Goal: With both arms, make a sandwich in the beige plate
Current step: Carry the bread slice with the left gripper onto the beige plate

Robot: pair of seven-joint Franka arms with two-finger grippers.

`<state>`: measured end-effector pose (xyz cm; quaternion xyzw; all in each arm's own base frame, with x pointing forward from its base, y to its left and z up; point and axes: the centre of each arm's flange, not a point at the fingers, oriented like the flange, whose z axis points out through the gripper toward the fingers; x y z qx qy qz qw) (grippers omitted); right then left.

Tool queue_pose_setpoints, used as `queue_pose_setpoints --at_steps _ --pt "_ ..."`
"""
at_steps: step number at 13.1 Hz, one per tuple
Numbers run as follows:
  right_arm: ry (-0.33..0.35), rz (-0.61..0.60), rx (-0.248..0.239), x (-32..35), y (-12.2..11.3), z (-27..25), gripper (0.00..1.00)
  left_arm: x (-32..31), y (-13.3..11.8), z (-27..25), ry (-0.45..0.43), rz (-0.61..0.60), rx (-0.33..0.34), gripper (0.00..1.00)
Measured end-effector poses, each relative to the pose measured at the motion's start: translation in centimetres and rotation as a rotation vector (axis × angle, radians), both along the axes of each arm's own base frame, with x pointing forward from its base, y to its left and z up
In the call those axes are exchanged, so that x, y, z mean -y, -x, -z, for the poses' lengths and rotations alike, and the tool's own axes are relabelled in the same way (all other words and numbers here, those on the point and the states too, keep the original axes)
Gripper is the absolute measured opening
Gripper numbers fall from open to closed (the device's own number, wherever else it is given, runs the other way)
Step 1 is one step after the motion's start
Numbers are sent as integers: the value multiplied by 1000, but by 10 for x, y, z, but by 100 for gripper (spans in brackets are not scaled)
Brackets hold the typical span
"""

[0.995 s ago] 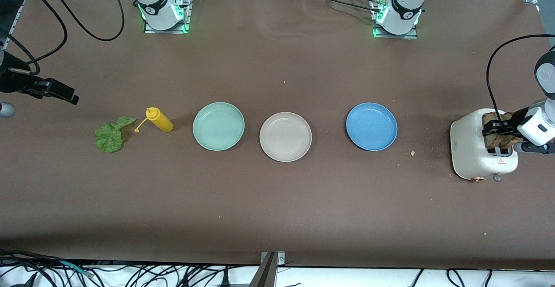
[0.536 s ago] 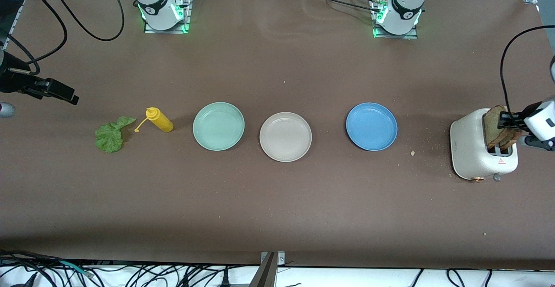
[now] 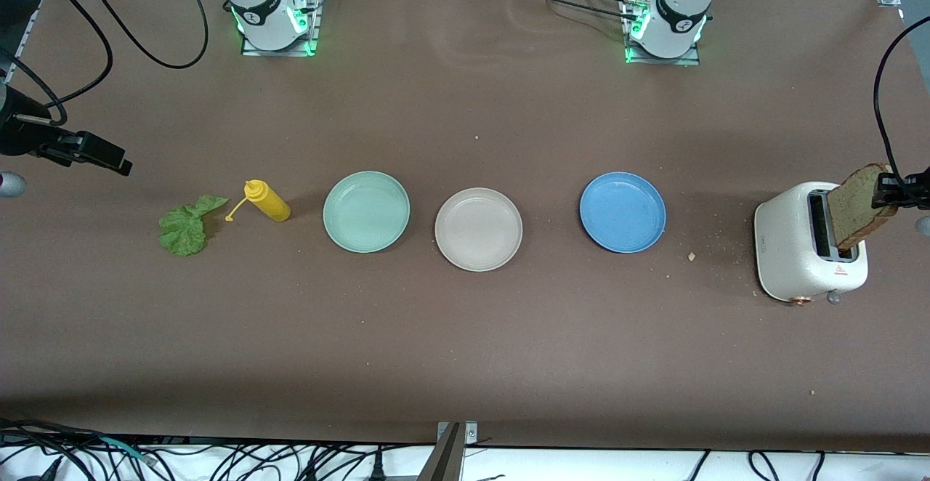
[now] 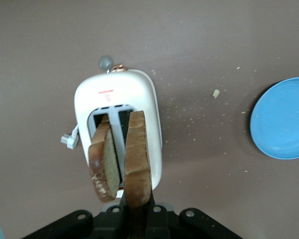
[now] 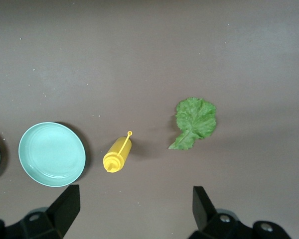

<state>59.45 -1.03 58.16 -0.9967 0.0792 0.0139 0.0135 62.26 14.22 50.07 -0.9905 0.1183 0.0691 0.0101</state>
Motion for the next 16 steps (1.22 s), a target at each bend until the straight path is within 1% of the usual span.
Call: queue_pose_setpoints --at_steps 1,3,5,6,9,10,14,15,16 --pt "0 0 0 0 0 0 100 15 -3 -1 46 6 10 10" --pt "0 0 -1 0 0 0 100 42 -9 2 179 -18 25 10" --pt "0 0 -1 0 0 1 100 72 -16 10 316 -96 20 10" --pt "0 0 -1 0 0 1 100 94 -20 15 370 -131 3 10" --pt "0 0 -1 0 0 1 100 185 -29 46 445 -160 -95 10" --pt "0 0 -1 0 0 1 100 218 -31 61 485 -157 -133 10" --pt "0 -1 -3 0 1 2 100 296 -45 125 719 -193 -261 10" --pt "0 -1 -4 0 1 3 100 314 -49 142 759 -185 -280 10" --pt "0 -1 -4 0 1 3 100 331 -52 156 789 -157 -270 10"
